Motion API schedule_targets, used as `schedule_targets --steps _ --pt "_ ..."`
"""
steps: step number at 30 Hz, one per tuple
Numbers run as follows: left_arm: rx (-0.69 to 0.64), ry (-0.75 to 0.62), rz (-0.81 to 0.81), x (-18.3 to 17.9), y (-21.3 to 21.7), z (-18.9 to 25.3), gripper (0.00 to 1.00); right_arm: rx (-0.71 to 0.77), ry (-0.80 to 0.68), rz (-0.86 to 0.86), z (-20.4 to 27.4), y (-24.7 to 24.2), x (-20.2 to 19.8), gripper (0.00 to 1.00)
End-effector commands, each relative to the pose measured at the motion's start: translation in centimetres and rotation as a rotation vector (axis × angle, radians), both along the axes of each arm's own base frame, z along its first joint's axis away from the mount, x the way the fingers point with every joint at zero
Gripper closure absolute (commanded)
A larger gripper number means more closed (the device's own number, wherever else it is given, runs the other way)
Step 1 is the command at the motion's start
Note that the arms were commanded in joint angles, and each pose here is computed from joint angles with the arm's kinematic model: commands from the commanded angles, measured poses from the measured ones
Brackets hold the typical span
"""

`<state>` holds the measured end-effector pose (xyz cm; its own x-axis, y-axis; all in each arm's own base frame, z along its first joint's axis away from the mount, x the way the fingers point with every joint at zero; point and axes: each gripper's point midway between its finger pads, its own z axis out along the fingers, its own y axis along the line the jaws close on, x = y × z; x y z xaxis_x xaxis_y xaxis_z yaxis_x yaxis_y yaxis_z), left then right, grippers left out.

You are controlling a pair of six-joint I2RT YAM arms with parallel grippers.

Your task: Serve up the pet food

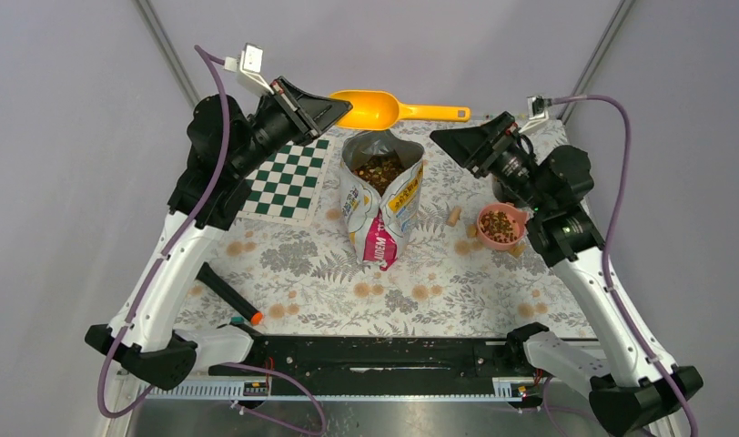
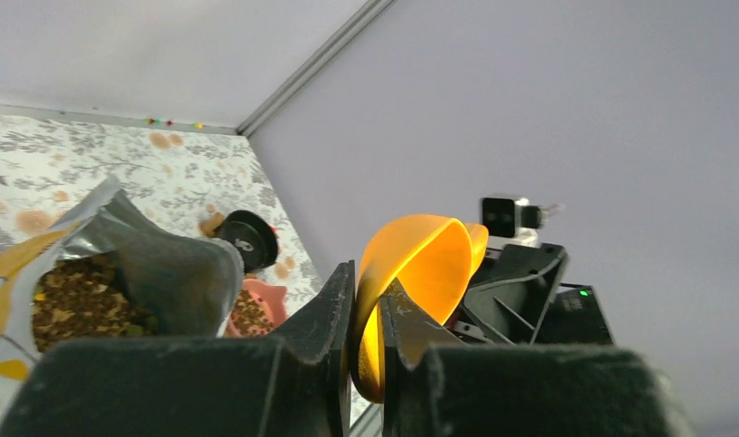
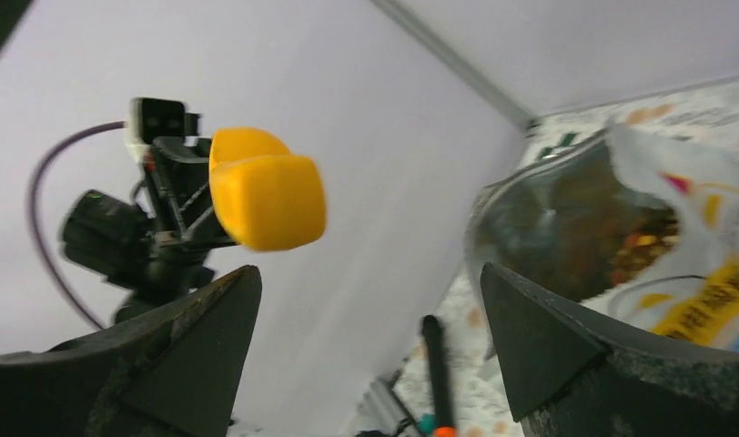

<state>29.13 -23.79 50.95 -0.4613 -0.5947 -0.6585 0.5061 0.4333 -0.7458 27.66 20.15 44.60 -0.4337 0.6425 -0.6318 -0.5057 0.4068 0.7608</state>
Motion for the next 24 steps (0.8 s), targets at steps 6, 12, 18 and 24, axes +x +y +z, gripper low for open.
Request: schedule_targets --steps 6,12,18,24 --pt "-0.18 -0.005 -0.155 -2.4 -1.4 3.3 1.0 0.307 -0.181 0.288 8.6 2.0 -3.5 0.05" --pt "-0.197 0.017 -0.18 -2.5 -1.7 3.1 1.0 0.336 -0.243 0.319 10.1 1.8 -4.7 0.06" --pt "-0.169 0.04 -0.204 -2.0 -2.4 2.0 1.0 0.293 -0.219 0.31 10.0 1.9 -4.7 0.12" --pt "-0.129 0.06 -0.208 -1.7 -2.6 0.8 1.0 0.264 -0.175 0.296 9.2 2.2 -3.9 0.18"
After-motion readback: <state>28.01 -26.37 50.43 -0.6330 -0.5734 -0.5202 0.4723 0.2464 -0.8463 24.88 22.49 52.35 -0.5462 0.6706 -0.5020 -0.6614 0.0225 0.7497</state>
